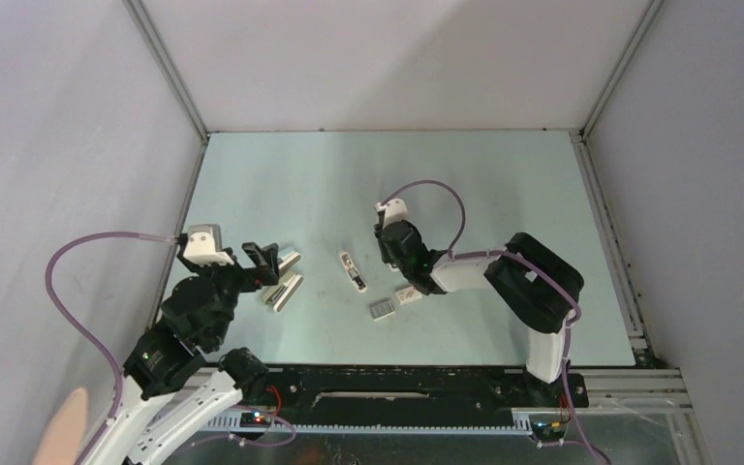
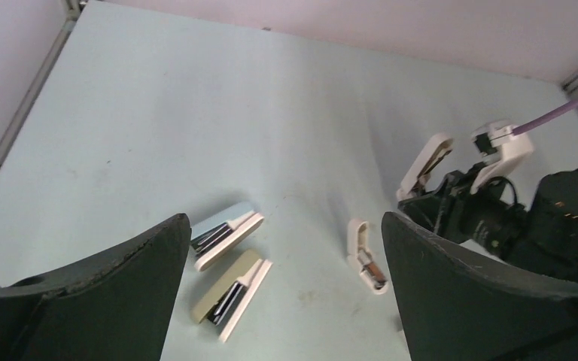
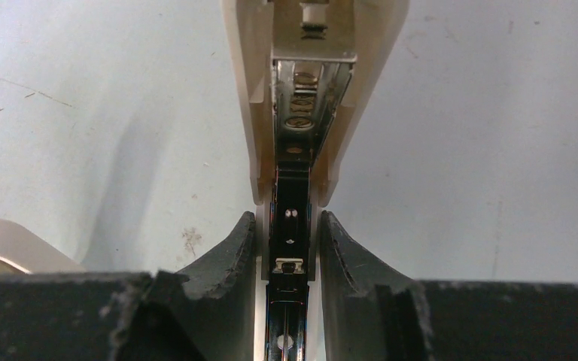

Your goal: Load the staples into the stapler

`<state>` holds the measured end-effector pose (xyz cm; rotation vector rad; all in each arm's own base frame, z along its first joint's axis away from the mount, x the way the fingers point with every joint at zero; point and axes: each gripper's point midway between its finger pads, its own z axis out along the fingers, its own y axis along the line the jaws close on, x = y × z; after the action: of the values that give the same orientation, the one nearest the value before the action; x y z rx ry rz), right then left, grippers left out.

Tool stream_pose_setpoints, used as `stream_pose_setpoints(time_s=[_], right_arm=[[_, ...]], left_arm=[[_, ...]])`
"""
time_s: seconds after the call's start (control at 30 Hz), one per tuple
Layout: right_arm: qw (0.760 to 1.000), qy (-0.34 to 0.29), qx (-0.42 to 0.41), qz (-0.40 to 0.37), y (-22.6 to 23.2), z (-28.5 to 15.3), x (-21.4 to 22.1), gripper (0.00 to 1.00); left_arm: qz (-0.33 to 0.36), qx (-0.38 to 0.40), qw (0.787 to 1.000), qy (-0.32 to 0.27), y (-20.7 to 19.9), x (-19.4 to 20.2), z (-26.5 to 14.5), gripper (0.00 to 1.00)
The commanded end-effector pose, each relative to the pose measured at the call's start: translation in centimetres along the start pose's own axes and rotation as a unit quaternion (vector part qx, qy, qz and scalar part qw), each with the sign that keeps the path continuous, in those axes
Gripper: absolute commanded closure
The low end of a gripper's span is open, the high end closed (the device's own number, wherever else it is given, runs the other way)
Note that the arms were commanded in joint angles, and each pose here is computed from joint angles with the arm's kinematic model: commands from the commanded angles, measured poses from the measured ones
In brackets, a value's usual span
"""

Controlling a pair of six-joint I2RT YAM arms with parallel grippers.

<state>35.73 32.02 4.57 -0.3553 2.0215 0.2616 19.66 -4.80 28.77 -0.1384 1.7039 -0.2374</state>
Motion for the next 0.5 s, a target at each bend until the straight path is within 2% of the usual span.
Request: stream_pose_setpoints(time_s=[0.0,0.27,0.47], right_arm=[[0.999,-0.028,-0.036,0.013,2.2,1.2,-2.2,0.92],[0.999,-0.005,-0.048,-0.014,3.3,1.9,0.0,0.85],[0.999,0.008,-0.048,-0.021,3.4,1.1,0.0,0.54]], left_arm=[[0.041,-0.031,0.999,-0.01,1.6,0.4,0.3,0.0],[0.049,-0.04,0.998,0.0,2.2,1.2,0.8,0.0],[0.042,-0.043,0.998,0.003,2.5,1.4,1.0,0.0]])
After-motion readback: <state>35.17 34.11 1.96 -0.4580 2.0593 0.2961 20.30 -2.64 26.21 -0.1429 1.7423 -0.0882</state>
